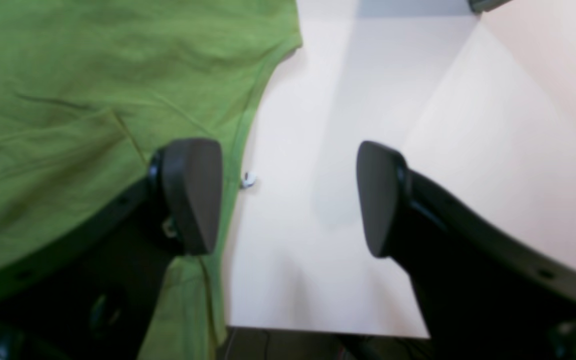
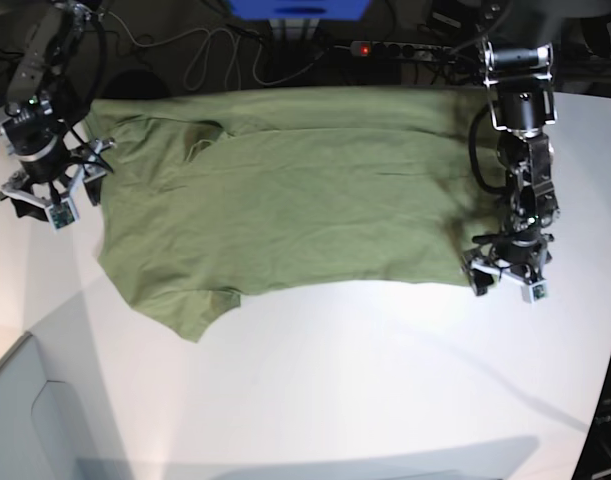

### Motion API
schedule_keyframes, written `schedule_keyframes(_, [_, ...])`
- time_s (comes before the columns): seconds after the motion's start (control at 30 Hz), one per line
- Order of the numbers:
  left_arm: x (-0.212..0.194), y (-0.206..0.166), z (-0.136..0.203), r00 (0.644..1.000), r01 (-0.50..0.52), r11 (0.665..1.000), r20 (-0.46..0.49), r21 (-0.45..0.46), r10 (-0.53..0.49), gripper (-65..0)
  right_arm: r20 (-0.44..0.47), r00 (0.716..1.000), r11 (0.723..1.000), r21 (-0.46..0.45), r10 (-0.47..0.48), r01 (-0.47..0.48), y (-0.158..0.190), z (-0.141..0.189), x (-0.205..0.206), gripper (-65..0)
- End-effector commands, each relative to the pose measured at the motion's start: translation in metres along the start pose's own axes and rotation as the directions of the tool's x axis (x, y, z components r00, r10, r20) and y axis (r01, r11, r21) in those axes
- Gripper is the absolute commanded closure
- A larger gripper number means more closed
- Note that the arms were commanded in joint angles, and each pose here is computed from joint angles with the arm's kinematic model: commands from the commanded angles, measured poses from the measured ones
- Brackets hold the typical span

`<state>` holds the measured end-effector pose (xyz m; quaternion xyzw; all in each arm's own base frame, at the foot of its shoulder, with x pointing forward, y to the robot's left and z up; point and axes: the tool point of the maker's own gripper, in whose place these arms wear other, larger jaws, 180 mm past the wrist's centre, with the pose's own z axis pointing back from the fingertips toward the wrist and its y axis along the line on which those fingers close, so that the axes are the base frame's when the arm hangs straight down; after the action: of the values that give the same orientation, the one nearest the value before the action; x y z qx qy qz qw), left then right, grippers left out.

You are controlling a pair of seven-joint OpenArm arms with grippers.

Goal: Fold the T-shirt properly
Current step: 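Reach both grippers to the hem corners and grasp them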

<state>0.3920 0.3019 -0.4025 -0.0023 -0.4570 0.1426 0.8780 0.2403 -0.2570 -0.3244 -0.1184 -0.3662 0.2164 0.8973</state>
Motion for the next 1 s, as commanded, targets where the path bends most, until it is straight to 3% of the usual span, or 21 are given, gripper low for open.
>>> schedule_keyframes(0.0, [0.025,0.001,0.001,0.998,0.007,1.0,0.064,0.0,-0.007,-46.7,0.035,0.999,1.0,-0.014,0.018,-0.018,-0.006,0.003,0.01,-40.6])
schedule_keyframes(0.43, [0.012,-0.003,0.001,0.999,0.003,1.0,0.042,-0.007,-0.003,-46.1,0.021,1.0,1.0,0.001,-0.006,0.006,-0.006,-0.006,0.005,-40.6])
schedule_keyframes(0.5, [0.009,-0.001,0.0,0.999,0.001,1.0,0.035,-0.004,-0.001,-39.9,0.021,1.0,1.0,0.002,-0.005,0.005,-0.005,-0.007,0.005,-40.6])
schedule_keyframes(0.7, [0.002,0.004,-0.002,1.0,-0.012,1.0,0.014,0.009,0.012,-2.6,0.022,1.0,1.0,0.001,-0.005,0.005,-0.006,-0.007,0.006,-40.6])
schedule_keyframes(0.73, [0.002,0.005,-0.002,1.0,-0.013,1.0,0.015,0.011,0.013,0.0,0.022,1.0,1.0,0.001,-0.005,0.005,-0.006,-0.007,0.006,-40.6])
schedule_keyframes(0.97, [0.001,0.006,-0.002,1.0,-0.014,1.0,0.015,0.014,0.013,0.0,0.088,0.996,0.999,-0.035,-0.002,0.005,-0.021,-0.009,0.033,-40.6])
